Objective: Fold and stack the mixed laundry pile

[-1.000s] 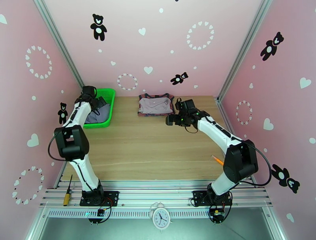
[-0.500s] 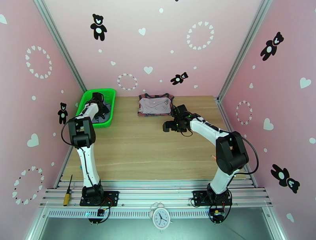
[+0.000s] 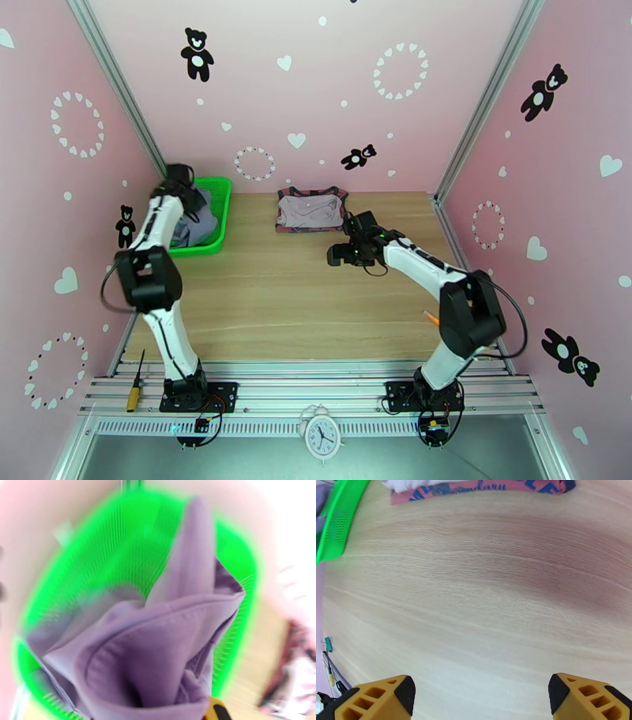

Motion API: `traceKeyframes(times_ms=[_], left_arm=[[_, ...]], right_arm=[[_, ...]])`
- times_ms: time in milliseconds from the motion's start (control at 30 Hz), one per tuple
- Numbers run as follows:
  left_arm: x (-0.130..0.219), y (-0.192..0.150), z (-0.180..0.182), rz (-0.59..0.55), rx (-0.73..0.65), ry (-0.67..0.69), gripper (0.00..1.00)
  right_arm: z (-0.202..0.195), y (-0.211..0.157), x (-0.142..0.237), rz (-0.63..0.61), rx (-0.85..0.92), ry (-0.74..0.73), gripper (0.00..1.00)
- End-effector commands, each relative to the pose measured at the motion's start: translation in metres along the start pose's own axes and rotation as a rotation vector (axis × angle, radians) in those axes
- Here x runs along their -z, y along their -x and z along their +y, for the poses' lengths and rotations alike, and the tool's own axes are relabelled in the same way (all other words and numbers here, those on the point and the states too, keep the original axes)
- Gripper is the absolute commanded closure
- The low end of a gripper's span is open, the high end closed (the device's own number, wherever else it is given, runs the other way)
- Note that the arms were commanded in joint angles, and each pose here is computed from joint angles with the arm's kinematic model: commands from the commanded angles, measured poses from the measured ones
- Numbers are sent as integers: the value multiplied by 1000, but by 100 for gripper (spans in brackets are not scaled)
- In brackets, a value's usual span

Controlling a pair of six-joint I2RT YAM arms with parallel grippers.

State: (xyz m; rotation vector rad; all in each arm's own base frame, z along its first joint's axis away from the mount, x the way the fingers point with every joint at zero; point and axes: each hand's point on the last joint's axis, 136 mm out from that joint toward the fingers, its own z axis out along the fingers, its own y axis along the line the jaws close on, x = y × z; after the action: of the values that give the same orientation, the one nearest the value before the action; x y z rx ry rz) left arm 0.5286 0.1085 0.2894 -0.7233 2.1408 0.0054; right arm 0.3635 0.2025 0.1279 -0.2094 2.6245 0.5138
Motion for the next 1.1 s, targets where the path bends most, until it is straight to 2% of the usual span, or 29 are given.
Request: traceKeyframes(times_ms=[0,133,267,400,500,700,800,1067], left_arm=[[116,61,-20,-176,-2,-131,100],[186,75,-33,-216,1,-248,100],[235,73,-45,-218,6,-364,100],[266,57,-56,-195,-9,-436,100],[275,37,-60,-153,-31,-442,100],[267,-20,-65,-40,-89,-425,100],[249,-62,-74,31,-158,-396,100],[174,-231,-128,244,-334,-369,100]], right_arm=[[7,4,23,-61,-3,15,7],[7,0,38,-93,1,17,7],[6,-5,51,-119,2,18,8],[4,-12,60,-134,6,13,8],[2,-17,65,-143,7,12,8],[0,-26,70,-151,13,15,7],[-1,-30,68,-147,10,19,7],[-12,-45,61,-130,2,-11,7]])
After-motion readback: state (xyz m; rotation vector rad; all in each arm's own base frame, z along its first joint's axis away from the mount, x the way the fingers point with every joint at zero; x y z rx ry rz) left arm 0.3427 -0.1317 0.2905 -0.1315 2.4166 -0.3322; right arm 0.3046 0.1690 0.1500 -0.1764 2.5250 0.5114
